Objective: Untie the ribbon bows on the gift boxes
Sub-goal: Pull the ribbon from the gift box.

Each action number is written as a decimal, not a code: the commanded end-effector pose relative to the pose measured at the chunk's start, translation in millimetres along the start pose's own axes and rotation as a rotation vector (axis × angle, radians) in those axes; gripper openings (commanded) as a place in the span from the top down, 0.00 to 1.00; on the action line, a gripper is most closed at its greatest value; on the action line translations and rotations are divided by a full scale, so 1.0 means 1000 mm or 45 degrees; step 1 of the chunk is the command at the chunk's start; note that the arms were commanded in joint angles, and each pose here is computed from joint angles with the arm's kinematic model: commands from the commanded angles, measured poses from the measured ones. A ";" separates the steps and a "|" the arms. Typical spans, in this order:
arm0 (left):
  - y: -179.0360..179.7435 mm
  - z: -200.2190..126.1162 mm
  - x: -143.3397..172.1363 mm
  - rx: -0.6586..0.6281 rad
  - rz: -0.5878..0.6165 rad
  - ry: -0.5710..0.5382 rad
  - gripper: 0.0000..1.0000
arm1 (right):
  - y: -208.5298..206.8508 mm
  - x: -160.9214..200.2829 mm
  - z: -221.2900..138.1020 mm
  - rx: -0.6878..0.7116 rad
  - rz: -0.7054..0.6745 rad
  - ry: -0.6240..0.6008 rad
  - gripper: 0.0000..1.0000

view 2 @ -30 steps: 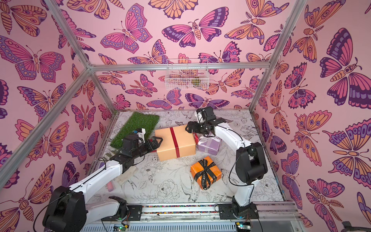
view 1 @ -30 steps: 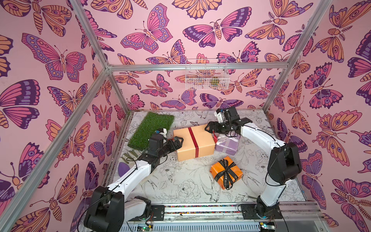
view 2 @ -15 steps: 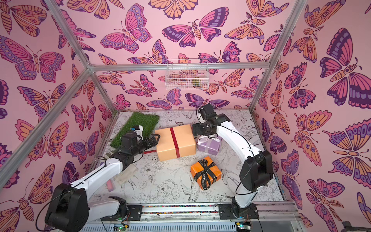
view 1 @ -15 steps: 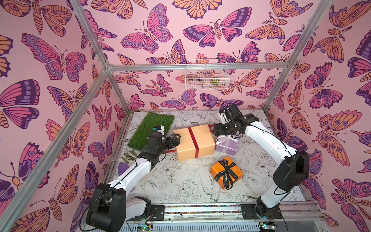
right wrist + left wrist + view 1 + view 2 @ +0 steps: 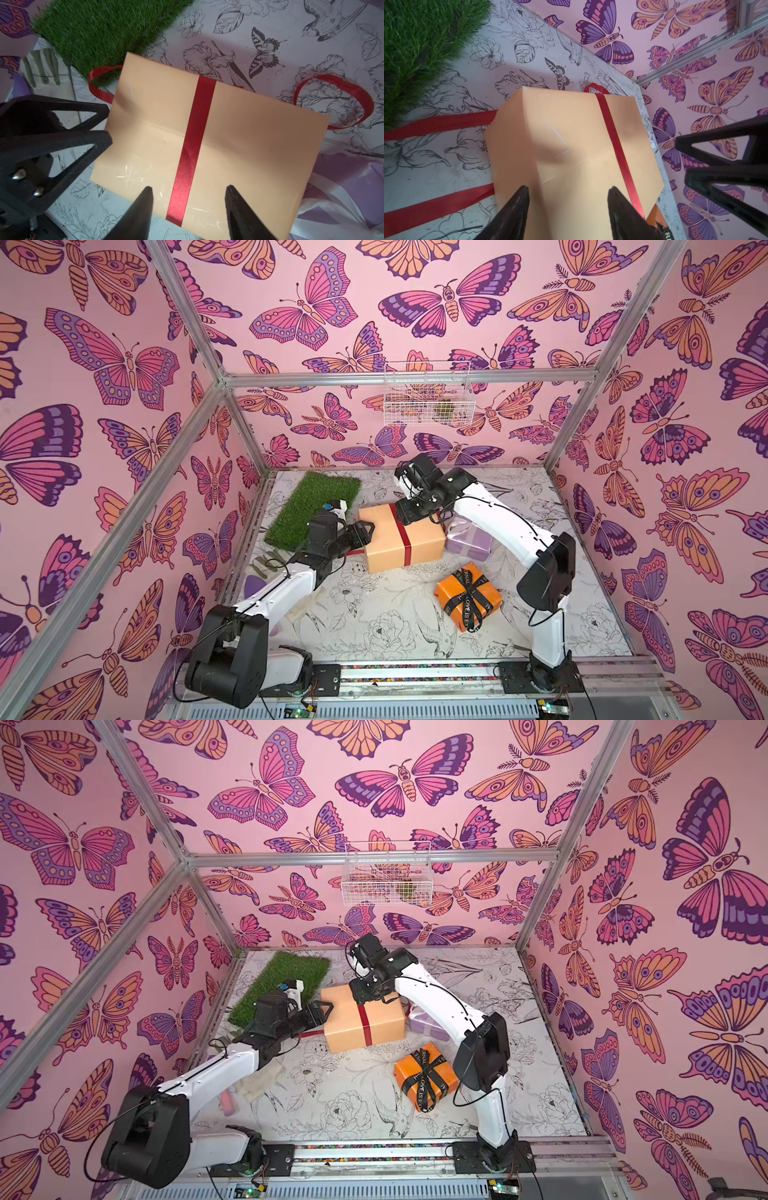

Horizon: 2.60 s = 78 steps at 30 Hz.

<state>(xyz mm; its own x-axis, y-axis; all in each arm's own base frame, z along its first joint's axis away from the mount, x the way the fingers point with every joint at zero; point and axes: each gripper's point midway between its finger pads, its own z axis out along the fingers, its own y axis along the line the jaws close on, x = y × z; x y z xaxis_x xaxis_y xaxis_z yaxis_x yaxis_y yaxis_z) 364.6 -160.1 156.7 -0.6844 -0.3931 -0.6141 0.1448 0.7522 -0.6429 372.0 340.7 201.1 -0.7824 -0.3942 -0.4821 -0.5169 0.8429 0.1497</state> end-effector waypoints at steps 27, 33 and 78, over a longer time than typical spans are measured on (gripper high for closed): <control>0.022 0.013 0.019 -0.092 0.030 0.123 0.58 | -0.001 0.035 0.082 0.131 -0.004 0.205 0.69; 0.022 0.013 0.020 -0.091 0.028 0.131 0.58 | 0.013 0.035 0.093 0.065 0.020 0.201 0.64; 0.058 0.027 0.047 -0.430 0.146 0.378 0.00 | 0.049 -0.050 -0.026 -1.254 0.442 -0.262 1.00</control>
<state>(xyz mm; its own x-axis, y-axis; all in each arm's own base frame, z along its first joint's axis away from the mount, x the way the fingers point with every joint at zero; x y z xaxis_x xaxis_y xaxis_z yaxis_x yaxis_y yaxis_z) 384.5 -166.9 122.3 -0.7797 -0.2451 -0.5761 0.0943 0.8637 -0.4950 385.9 391.7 187.1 -0.9601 -0.0361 -0.2773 -0.2736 0.3272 0.9045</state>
